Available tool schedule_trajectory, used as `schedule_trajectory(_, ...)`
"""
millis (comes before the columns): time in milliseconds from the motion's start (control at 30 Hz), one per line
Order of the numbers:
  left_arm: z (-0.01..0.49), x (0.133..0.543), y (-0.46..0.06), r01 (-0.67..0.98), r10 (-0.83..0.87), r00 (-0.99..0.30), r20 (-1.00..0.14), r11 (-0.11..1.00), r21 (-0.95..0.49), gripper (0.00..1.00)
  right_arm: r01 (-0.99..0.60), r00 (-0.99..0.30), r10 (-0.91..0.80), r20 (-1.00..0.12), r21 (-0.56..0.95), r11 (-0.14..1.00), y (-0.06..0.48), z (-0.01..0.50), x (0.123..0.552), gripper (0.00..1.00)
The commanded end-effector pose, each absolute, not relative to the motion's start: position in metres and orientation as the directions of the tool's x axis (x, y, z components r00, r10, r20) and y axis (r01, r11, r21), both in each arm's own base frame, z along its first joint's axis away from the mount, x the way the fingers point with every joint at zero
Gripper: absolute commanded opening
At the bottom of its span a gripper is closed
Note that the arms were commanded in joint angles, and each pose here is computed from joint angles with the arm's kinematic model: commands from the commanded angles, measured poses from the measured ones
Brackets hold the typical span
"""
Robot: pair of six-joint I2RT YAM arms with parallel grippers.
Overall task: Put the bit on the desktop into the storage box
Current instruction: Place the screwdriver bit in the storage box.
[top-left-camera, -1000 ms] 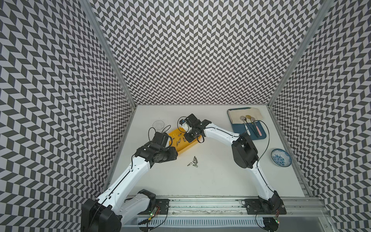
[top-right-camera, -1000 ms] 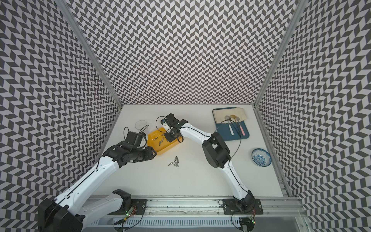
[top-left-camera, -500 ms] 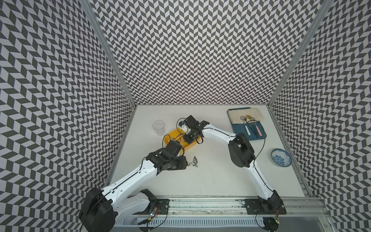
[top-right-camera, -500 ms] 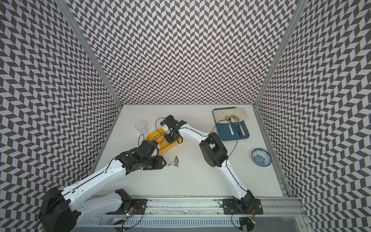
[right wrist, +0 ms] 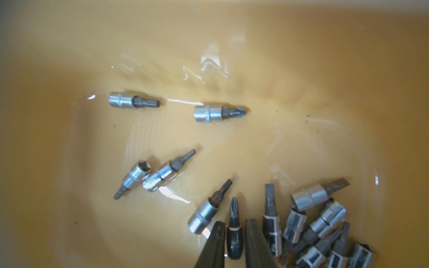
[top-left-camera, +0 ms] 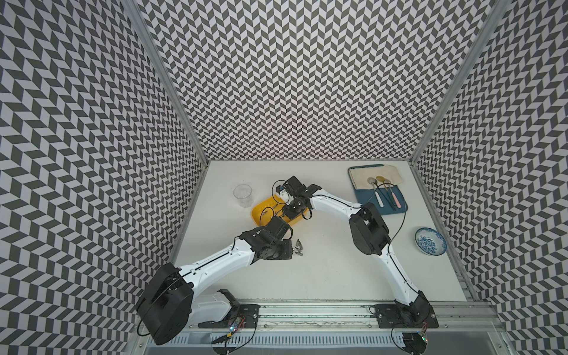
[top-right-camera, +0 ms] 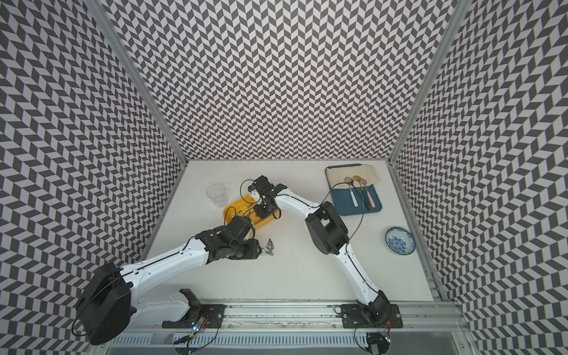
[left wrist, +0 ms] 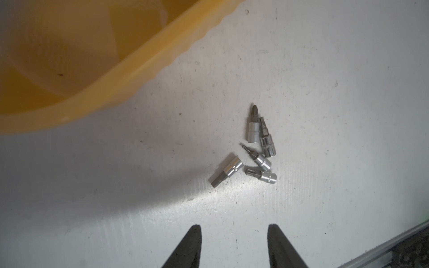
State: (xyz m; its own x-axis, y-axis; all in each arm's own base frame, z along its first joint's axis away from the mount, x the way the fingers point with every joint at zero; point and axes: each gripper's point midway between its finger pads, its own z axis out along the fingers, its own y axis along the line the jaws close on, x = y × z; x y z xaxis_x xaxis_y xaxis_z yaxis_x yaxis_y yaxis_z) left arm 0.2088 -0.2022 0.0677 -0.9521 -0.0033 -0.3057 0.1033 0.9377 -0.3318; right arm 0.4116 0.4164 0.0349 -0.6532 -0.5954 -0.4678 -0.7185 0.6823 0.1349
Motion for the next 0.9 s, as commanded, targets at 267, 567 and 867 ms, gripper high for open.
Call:
schedule_trajectory(267,0.058,0.226,-0.204,0.136,0.037,-0.929,-0.367,0.960,-0.246,0.49,-0.699,-0.607,-0.502,-0.616,0.113,0.706,0.417,0.132,0.430,0.33)
schedule_trajectory(567,0.055,0.234,-0.203,0.154,0.075,-0.924,-0.375,0.971,-0.184,0.47,-0.667,-0.609,-0.428,-0.668,0.138,0.732,0.380,0.206,0.399,0.34)
schedule_trajectory(867,0.046,0.234,-0.201,0.181,0.119,-0.924,-0.363,0.973,-0.143,0.47,-0.622,-0.620,-0.384,-0.685,0.131,0.772,0.341,0.228,0.376,0.35)
